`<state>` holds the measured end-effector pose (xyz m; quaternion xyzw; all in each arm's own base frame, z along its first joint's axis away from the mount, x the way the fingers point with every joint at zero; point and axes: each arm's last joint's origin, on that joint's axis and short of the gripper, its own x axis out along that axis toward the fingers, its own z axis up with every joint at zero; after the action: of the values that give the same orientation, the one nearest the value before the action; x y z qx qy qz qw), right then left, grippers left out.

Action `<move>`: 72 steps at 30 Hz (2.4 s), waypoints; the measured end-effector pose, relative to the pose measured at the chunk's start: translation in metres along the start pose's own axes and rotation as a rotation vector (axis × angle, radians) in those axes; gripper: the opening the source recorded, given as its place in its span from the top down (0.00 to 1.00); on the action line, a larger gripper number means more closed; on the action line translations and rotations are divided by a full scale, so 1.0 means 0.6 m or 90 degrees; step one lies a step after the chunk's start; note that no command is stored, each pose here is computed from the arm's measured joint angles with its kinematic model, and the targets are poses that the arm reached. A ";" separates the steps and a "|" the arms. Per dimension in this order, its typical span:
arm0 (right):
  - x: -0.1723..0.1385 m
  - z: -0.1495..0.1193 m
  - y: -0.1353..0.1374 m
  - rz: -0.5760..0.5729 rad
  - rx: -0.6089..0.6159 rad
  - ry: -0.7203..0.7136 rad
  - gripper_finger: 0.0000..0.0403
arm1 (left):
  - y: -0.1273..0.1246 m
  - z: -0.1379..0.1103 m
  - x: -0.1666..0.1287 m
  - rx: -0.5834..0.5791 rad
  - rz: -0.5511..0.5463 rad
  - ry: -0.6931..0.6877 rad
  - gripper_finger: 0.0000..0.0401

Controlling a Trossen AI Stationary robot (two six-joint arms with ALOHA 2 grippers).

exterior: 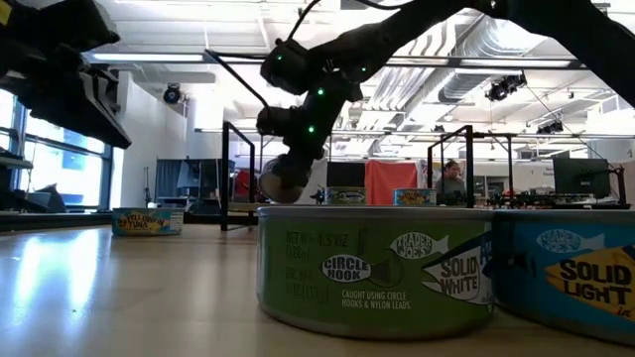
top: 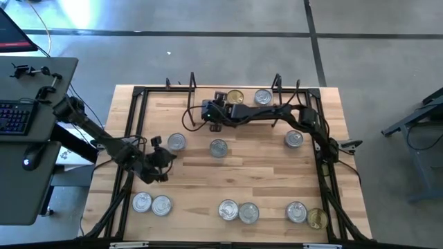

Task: Stack canned seafood by type on shelf
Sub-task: Put the top left blue tuna can on the shelf

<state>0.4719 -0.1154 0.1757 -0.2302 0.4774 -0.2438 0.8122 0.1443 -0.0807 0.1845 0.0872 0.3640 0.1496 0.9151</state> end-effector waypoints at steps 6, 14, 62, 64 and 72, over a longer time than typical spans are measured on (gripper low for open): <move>-0.001 0.002 0.004 0.059 0.013 -0.021 0.56 | -0.004 0.005 0.000 -0.035 -0.002 -0.021 1.00; -0.002 0.002 0.007 0.081 0.034 -0.022 0.46 | -0.004 0.006 0.001 -0.040 -0.001 -0.024 1.00; -0.038 0.018 -0.085 0.198 0.101 -0.104 0.94 | -0.002 0.007 0.001 -0.020 0.019 -0.035 1.00; -0.042 0.011 -0.087 0.227 0.078 -0.069 0.94 | -0.002 0.007 0.001 -0.020 0.019 -0.035 1.00; -0.009 -0.017 -0.102 0.305 0.113 -0.090 0.94 | -0.002 0.007 0.001 -0.019 0.019 -0.035 1.00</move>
<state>0.4499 -0.1610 0.2118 -0.0550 0.4372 -0.0687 0.8950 0.1481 -0.0821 0.1869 0.0831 0.3349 0.1664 0.9237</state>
